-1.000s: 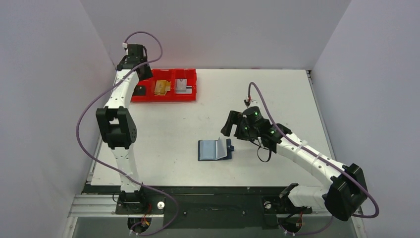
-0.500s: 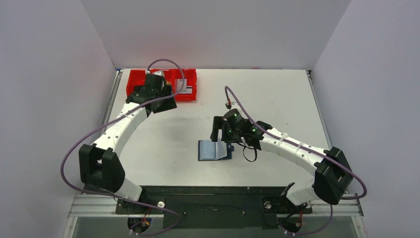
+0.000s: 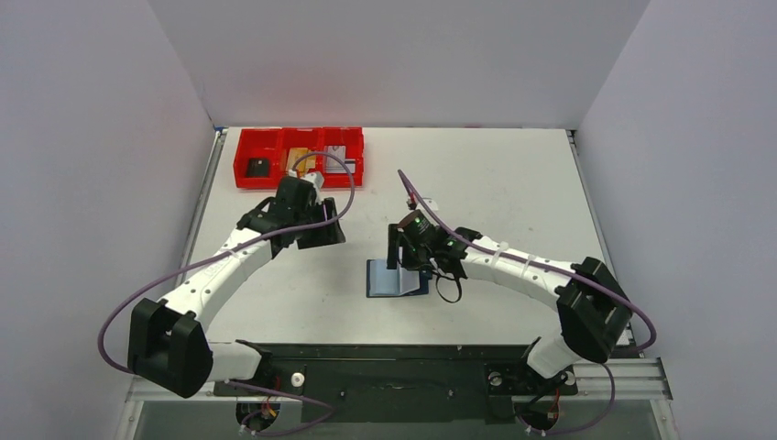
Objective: Take the credit cards out of the card holder
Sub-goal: Remove the credit card from the card holder.
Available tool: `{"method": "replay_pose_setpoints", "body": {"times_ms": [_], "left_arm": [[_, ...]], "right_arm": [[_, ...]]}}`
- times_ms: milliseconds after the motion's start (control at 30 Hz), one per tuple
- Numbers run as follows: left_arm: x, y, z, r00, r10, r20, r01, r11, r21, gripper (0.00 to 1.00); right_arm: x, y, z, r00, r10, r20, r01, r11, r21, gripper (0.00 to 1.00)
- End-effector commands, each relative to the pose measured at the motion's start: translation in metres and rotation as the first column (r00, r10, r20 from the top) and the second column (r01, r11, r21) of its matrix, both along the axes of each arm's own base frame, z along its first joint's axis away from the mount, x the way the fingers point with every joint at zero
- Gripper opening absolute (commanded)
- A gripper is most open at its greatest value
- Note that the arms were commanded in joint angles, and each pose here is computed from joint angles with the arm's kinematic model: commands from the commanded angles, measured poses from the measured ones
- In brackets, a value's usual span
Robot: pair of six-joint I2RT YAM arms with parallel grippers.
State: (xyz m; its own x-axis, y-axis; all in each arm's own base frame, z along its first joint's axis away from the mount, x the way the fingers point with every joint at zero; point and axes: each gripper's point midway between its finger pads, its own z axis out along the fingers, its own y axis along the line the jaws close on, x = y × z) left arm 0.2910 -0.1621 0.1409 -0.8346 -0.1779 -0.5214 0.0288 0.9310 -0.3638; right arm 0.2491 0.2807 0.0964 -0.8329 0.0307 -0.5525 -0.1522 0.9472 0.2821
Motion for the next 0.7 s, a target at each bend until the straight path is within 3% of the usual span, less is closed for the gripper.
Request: {"method": "replay_pose_setpoints", "body": {"times_ms": [0, 433, 667], "left_arm": [[0.008, -0.017, 0.015, 0.998, -0.014, 0.059, 0.020, 0.995, -0.095, 0.54], [0.005, -0.026, 0.001, 0.999, -0.042, 0.021, 0.044, 0.990, -0.130, 0.54], [0.003, -0.024, -0.004, 0.999, -0.042, 0.004, 0.042, 0.991, -0.124, 0.54]], "right_arm": [[0.017, 0.013, 0.006, 0.998, -0.036, 0.050, 0.035, 0.999, 0.021, 0.73], [0.014, 0.009, -0.036, 0.999, -0.050, 0.002, 0.050, 0.997, -0.063, 0.72], [0.012, -0.002, -0.009, 0.994, -0.083, 0.067, 0.090, 0.990, -0.107, 0.71]]}}
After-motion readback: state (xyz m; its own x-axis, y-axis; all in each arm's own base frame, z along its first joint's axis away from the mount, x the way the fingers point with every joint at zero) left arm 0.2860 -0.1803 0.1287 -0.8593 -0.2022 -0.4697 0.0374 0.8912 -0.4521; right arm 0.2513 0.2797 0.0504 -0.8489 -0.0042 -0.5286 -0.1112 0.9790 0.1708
